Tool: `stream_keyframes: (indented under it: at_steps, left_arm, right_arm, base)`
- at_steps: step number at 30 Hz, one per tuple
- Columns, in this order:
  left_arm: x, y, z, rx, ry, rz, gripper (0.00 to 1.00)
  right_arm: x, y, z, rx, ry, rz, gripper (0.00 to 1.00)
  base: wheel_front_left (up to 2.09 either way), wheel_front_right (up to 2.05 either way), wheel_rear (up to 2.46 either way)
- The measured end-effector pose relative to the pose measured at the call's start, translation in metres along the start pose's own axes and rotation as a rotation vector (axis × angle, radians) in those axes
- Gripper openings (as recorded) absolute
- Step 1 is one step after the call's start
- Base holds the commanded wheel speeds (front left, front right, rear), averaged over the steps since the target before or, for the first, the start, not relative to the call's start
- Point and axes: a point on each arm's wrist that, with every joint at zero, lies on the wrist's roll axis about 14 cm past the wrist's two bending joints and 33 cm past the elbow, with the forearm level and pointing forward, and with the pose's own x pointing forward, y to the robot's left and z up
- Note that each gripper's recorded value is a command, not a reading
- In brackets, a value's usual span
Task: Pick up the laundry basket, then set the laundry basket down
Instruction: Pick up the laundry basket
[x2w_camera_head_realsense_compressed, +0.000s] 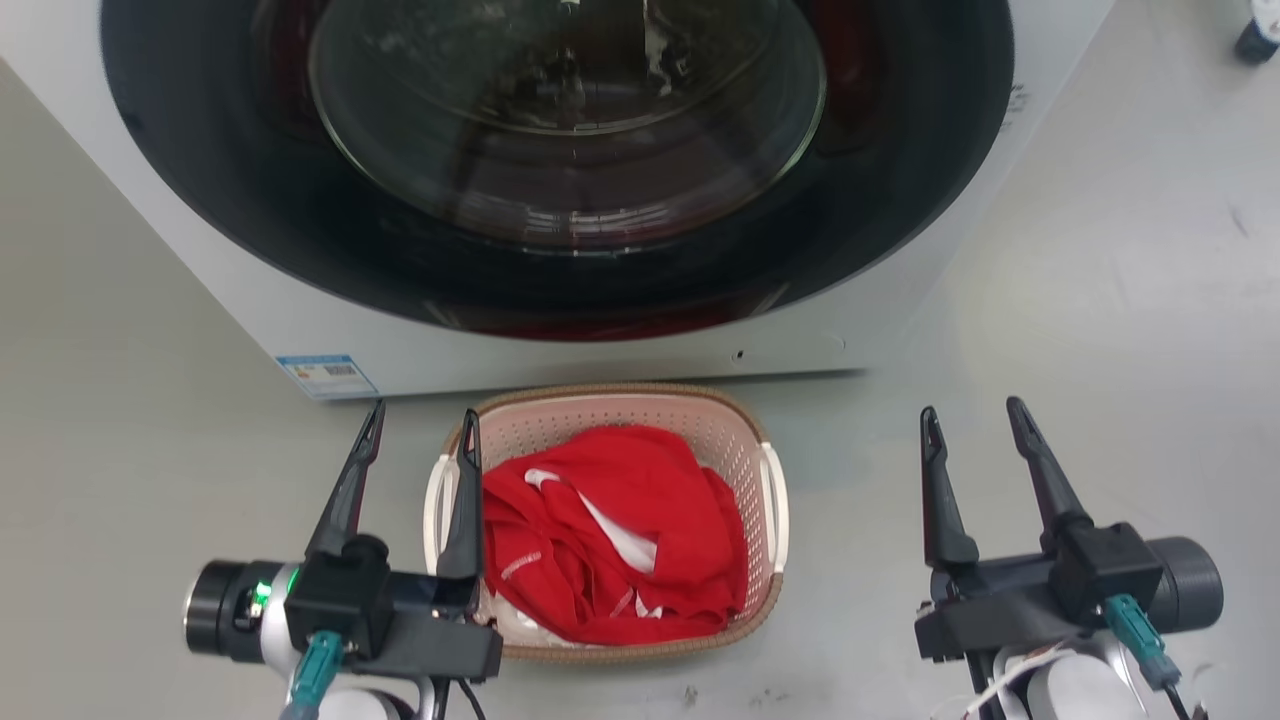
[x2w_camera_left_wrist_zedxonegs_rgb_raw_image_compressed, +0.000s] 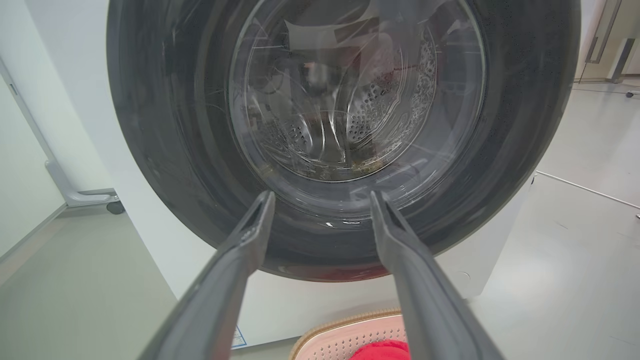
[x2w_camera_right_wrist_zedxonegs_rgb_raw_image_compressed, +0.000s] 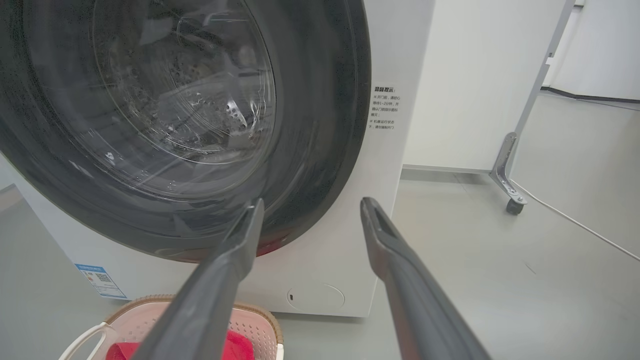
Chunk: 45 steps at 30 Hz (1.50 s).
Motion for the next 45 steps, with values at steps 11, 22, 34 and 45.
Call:
stream_keyframes:
  at_steps: [11, 22, 34, 45]
  left_arm:
    - [0.043, 0.009, -0.066, 0.011, 0.152, -0.005, 1.00]
    - [0.070, 0.029, -0.140, 0.005, 0.321, 0.036, 1.00]
    - [0.074, 0.055, -0.217, -0.034, 0.497, 0.117, 1.00]
    - [0.049, 0.061, -0.279, -0.029, 0.676, 0.115, 1.00]
  right_arm:
    - [0.050, -0.003, -0.066, 0.005, 0.146, 0.022, 1.00]
    - [0.095, 0.005, -0.135, 0.023, 0.287, 0.053, 1.00]
    - [0.105, 0.028, -0.217, 0.080, 0.460, 0.099, 1.00]
    - [0.092, 0.047, -0.275, 0.142, 0.605, 0.119, 1.00]
  base:
    - [0.00, 0.00, 0.00]
    - [0.00, 0.00, 0.00]
    - [0.00, 0.00, 0.00]
    - [0.00, 0.00, 0.00]
